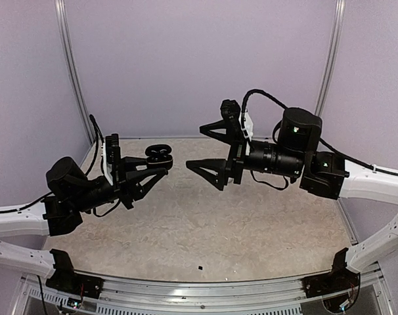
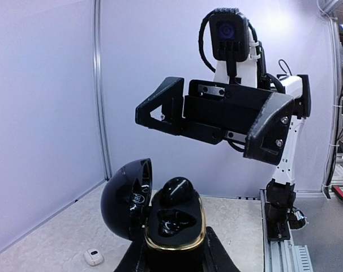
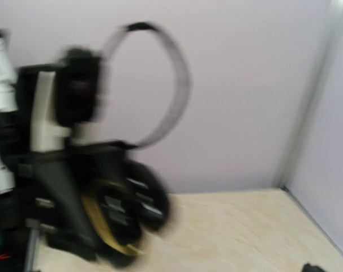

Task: Insert the wireless bluetooth earbuds into the charging case
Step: Pick up the left earbud from the center of the board.

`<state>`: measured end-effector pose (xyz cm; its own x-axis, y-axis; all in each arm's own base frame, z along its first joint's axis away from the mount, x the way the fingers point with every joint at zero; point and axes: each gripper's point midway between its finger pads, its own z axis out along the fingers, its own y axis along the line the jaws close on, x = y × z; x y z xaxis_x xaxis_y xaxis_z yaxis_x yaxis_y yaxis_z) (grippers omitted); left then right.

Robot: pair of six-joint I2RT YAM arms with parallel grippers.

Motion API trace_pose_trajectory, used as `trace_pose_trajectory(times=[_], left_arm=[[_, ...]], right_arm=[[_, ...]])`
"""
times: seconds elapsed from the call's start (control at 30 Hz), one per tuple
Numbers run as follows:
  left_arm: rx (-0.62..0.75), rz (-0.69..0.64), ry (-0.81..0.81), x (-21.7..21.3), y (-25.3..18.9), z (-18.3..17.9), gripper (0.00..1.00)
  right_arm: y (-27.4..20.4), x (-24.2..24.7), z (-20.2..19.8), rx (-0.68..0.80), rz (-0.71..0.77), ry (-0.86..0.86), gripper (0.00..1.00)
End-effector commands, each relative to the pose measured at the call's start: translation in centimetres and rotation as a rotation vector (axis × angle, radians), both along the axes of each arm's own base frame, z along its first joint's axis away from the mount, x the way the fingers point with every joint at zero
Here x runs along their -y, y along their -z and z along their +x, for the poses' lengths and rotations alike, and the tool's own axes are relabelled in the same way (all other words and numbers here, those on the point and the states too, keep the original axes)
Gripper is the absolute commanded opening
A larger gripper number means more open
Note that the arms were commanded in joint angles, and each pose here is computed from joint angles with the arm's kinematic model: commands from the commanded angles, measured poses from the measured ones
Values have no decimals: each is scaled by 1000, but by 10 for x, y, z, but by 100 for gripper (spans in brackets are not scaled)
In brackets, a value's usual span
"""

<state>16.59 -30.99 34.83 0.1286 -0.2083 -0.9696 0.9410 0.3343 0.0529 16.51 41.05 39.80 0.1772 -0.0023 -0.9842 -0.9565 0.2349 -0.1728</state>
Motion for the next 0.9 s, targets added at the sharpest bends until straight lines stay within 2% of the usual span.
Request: trace_pose_trajectory(times=[0.0,0.13,0.3,0.6,0.87], left_arm=[[-85,-54,-91,-15,-4,22,2],[-132,-62,-156,-25,-4,37,3],[-180,-65,-234,-37,-1,55,4],[-197,-92,-305,-58,-5,66,5],[-186,-101,-318,-64,-5,66,5]], right_arm=[[3,26,55,-159,19,126,99],[53,31,113,-302,-50,208,93],[120,8,166,-367,-171,294,87],[221,-55,229,-474,-309,306,77],[279,-100,270,-544,-343,306,62]])
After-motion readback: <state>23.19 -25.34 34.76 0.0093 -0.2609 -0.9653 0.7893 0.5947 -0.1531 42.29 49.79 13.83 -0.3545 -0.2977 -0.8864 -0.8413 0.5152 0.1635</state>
